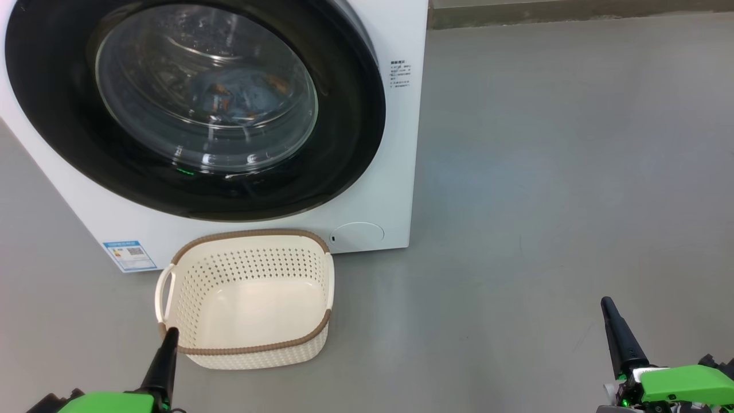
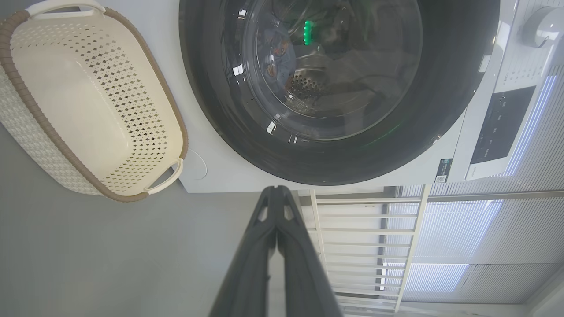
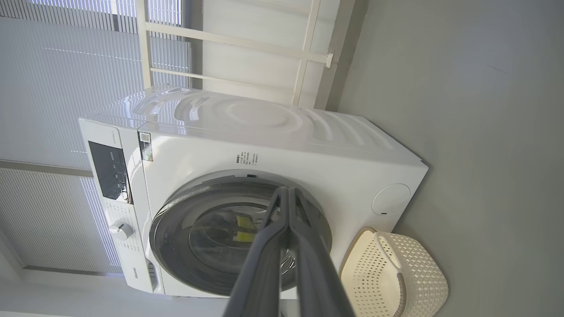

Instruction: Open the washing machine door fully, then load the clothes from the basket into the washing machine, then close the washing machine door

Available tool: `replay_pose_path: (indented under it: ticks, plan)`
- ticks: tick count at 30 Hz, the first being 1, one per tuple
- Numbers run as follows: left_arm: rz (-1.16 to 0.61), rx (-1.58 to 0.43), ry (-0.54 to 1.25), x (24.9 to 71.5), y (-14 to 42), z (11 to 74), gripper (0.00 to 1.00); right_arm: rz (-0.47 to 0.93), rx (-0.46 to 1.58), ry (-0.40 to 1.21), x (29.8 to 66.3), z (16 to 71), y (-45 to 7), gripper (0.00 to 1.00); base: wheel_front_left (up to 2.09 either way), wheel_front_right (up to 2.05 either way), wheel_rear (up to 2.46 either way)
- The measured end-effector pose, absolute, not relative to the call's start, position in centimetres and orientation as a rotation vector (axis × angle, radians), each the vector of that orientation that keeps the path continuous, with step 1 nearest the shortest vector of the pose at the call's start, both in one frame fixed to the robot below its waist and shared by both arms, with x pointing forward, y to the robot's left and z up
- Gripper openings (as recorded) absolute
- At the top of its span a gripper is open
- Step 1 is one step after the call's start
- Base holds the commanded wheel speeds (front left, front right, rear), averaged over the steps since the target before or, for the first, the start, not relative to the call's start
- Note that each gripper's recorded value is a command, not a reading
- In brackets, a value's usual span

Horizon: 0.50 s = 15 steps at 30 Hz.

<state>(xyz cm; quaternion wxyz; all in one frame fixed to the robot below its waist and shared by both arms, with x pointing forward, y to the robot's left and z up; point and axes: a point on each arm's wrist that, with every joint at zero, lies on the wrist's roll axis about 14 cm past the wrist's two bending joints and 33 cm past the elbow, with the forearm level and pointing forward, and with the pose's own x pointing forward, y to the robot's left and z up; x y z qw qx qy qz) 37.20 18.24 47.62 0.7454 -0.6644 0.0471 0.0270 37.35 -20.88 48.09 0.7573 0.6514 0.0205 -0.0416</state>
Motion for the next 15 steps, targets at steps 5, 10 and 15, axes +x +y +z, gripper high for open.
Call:
replay_pose_path:
  ticks: [5, 10, 15]
  plan:
    - [0.053, -1.509, 0.098, 37.36, 18.3, 47.78, 0.0, -0.092, 1.48, 0.044, 37.28, 47.97, -20.9, 0.0, 0.0, 0.0, 0.0]
    - [0.04, -1.571, 0.086, 37.66, 18.39, 48.19, 0.0, -0.079, 1.552, 0.033, 37.64, 48.41, -20.86, 0.0, 0.0, 0.0, 0.0]
    - [0.034, -1.577, 0.081, 37.79, 18.44, 48.37, 0.0, -0.081, 1.573, 0.029, 37.64, 48.39, -20.9, 0.0, 0.0, 0.0, 0.0]
